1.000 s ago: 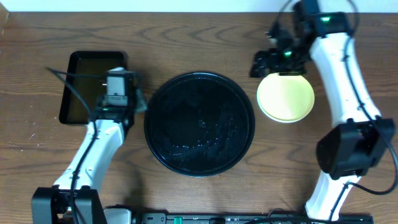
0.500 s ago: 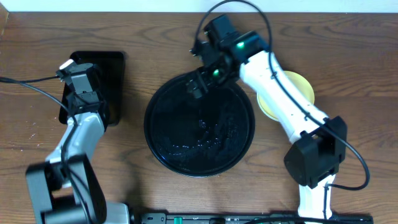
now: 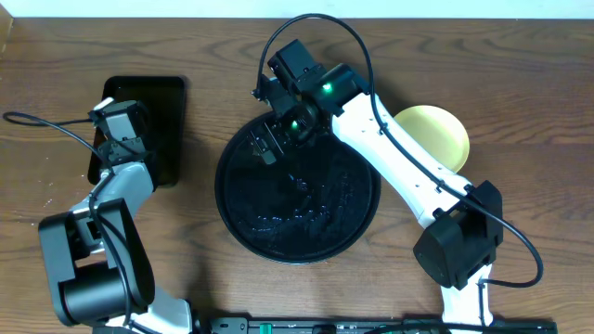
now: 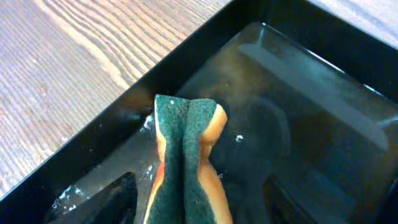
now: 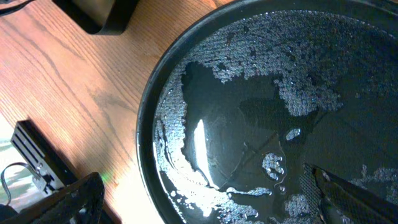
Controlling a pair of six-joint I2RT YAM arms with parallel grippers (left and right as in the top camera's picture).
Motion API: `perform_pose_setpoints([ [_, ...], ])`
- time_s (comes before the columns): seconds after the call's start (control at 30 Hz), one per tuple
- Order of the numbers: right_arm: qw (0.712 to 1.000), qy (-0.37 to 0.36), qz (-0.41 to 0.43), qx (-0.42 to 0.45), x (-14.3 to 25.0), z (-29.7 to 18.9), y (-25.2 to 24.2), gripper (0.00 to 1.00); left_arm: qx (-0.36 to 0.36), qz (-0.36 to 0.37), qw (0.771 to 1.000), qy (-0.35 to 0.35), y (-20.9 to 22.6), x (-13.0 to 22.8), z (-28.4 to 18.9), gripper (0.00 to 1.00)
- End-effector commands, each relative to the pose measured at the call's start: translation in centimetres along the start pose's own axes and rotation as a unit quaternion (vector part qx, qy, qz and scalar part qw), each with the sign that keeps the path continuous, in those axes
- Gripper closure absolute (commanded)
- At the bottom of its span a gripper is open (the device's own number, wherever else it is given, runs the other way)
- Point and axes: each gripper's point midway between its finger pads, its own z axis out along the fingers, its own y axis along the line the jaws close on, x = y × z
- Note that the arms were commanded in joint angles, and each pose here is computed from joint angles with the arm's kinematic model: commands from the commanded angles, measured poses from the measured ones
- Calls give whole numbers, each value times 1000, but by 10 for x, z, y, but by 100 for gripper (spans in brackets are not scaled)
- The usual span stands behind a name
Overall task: Clean dirty plates on tray and stack at the side
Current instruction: 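Place the sponge with the left gripper into the black rectangular tray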
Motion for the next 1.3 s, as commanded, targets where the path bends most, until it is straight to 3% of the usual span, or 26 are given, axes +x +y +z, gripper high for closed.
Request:
perform_pose_setpoints([
  [0.0,1000,-4,17,-2,-1,-6,1,1,14,-9,999,-30,-2,-29,-23,30],
  [0.13,1000,-24,18,7,-3,-29,-1,1,29,-30,998,-51,1,-51,-59,29],
  [0.33,987,-92,55,123,1,-108,-34,1,186,-79,977,-73,-29,-81,-146,22],
  [0.47,966,-139,73,205,19,-172,-50,1,248,-80,962,-85,-37,-89,-189,22],
  [0.63,946,-163,88,267,64,-237,-53,1,247,-74,965,-51,-29,-69,-203,22],
  [0.87,941,-136,116,286,124,-270,-49,1,210,-63,975,42,-17,-23,-192,22],
  [1.0,945,-107,119,286,142,-270,-47,1,194,-57,976,84,-12,-2,-188,22],
  [1.27,946,-105,119,281,142,-268,-46,1,180,-53,975,116,-7,14,-186,22],
])
